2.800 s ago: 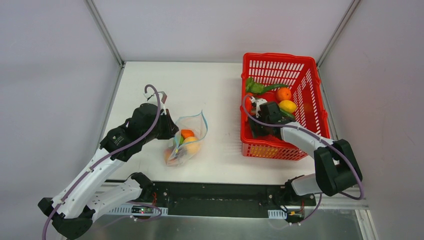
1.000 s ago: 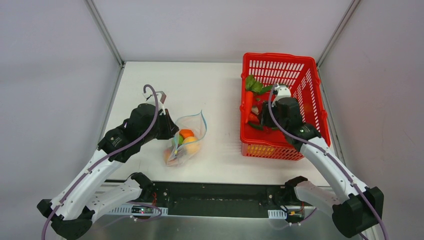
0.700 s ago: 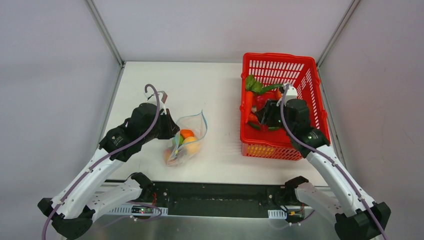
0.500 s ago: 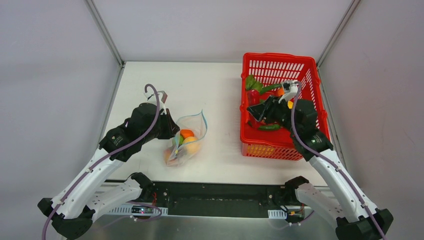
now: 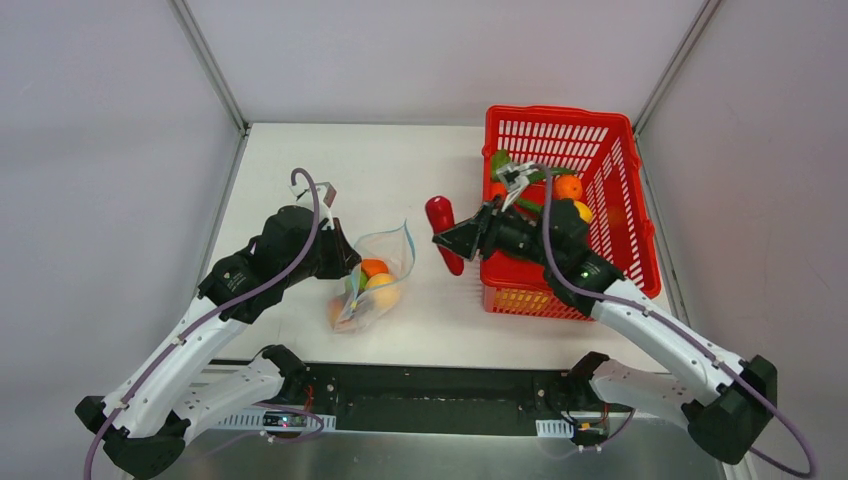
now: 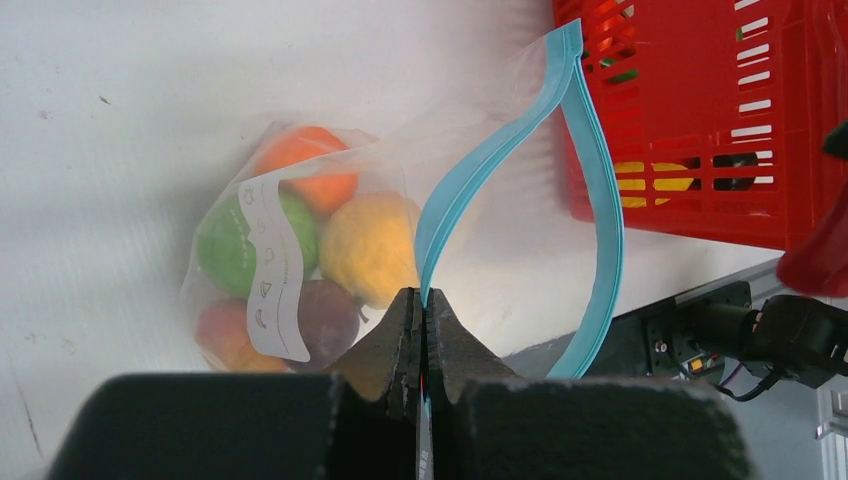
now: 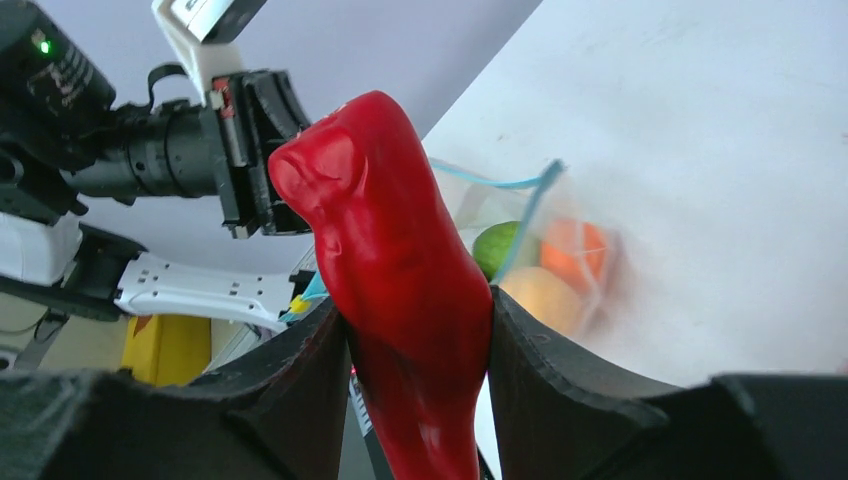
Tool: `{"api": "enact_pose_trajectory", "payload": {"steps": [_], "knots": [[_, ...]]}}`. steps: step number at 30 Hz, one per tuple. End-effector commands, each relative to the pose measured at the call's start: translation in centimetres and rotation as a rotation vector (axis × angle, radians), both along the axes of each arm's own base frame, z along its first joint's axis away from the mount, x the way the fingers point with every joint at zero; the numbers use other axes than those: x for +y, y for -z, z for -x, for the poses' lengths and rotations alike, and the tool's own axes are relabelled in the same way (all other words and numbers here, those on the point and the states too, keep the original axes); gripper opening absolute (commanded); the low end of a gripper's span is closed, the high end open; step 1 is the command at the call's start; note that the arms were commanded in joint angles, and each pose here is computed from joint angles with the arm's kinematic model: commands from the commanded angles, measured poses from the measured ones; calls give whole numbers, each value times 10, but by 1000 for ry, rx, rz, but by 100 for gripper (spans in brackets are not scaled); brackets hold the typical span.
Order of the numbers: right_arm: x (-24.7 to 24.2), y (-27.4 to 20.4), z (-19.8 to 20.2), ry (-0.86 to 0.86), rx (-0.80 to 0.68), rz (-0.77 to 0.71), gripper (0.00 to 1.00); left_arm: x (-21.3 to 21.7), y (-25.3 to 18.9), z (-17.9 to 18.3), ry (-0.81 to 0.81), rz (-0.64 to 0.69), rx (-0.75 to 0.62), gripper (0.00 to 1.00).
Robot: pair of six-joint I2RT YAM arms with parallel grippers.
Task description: Place the food in the zip-top bag and seal the zipper
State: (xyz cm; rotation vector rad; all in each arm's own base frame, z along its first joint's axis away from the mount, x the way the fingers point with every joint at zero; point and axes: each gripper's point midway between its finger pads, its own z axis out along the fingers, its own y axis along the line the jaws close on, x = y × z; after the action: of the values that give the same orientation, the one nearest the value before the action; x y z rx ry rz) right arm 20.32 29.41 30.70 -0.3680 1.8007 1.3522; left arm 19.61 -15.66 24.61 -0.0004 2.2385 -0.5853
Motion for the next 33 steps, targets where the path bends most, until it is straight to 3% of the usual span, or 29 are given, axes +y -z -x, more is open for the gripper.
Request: {"api": "enact_pose_trajectory", "payload": {"steps": [1, 8, 19, 33], "knots": [[37, -50, 6, -30, -200, -99, 27, -5, -14, -4, -1, 51, -31, 0], [83, -49, 7, -10, -362, -57, 27, -6, -17, -2, 11, 54, -28, 0], [114, -29, -22, 83, -365, -93, 28, -6, -21, 1, 9, 80, -39, 0], [122, 18, 21, -189, -391, 73, 49, -1, -24, -2, -24, 82, -56, 0]]}}
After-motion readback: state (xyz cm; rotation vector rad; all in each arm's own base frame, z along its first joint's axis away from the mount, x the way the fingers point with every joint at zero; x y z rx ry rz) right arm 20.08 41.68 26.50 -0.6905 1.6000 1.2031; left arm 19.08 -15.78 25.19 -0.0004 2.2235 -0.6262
